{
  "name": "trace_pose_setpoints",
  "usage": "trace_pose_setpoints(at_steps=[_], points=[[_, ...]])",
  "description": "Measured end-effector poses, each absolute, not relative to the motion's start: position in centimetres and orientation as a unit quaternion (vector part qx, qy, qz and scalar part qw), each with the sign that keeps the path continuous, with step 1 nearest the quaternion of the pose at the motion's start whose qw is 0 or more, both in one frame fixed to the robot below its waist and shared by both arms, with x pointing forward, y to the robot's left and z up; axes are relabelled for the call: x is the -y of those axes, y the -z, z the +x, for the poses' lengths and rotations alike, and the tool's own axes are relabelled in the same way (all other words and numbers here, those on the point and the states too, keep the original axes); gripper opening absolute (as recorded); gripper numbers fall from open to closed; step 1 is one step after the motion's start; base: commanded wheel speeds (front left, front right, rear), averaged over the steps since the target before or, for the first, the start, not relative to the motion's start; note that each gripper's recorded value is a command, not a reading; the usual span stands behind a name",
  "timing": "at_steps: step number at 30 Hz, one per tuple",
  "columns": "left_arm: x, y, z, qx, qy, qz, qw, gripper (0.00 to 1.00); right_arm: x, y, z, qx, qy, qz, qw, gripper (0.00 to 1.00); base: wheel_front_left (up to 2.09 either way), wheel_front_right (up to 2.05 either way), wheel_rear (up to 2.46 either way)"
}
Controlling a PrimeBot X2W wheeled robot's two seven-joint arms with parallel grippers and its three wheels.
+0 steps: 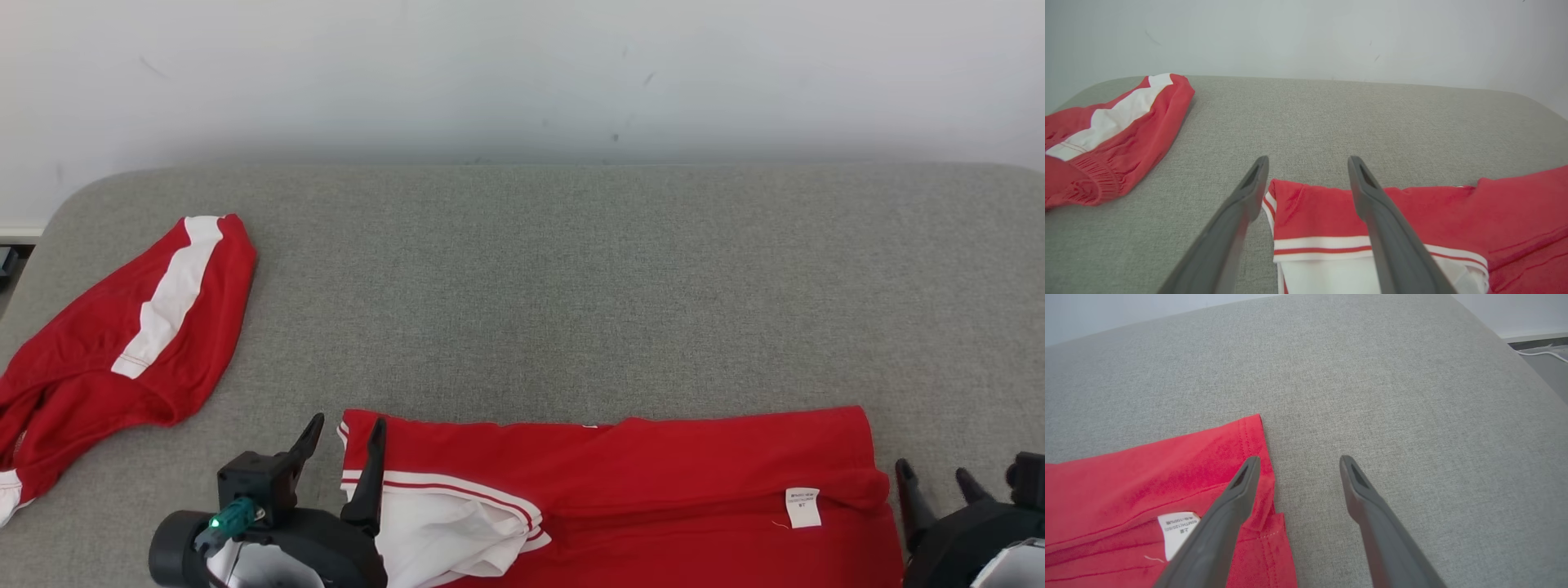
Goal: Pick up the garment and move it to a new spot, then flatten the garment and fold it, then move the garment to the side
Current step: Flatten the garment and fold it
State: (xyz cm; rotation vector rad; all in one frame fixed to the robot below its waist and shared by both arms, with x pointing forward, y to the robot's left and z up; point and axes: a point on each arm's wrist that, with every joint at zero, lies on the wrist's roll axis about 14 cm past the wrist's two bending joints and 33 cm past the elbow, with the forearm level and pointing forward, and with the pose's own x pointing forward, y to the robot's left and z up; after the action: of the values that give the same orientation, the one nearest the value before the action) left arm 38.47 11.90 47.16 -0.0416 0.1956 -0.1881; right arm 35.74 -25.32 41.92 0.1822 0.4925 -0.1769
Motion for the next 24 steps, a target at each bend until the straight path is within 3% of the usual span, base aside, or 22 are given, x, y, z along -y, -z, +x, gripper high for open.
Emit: trace_pose_setpoints(at_steps=[24], points=[[-11.4,-46.5,39.2,-0.107,0.101,-0.024,0.989,1.00,21.6,-36.9,35.7,-0.336,0.049,0.089,0.936,1.00,0.00,0.00,0.00]])
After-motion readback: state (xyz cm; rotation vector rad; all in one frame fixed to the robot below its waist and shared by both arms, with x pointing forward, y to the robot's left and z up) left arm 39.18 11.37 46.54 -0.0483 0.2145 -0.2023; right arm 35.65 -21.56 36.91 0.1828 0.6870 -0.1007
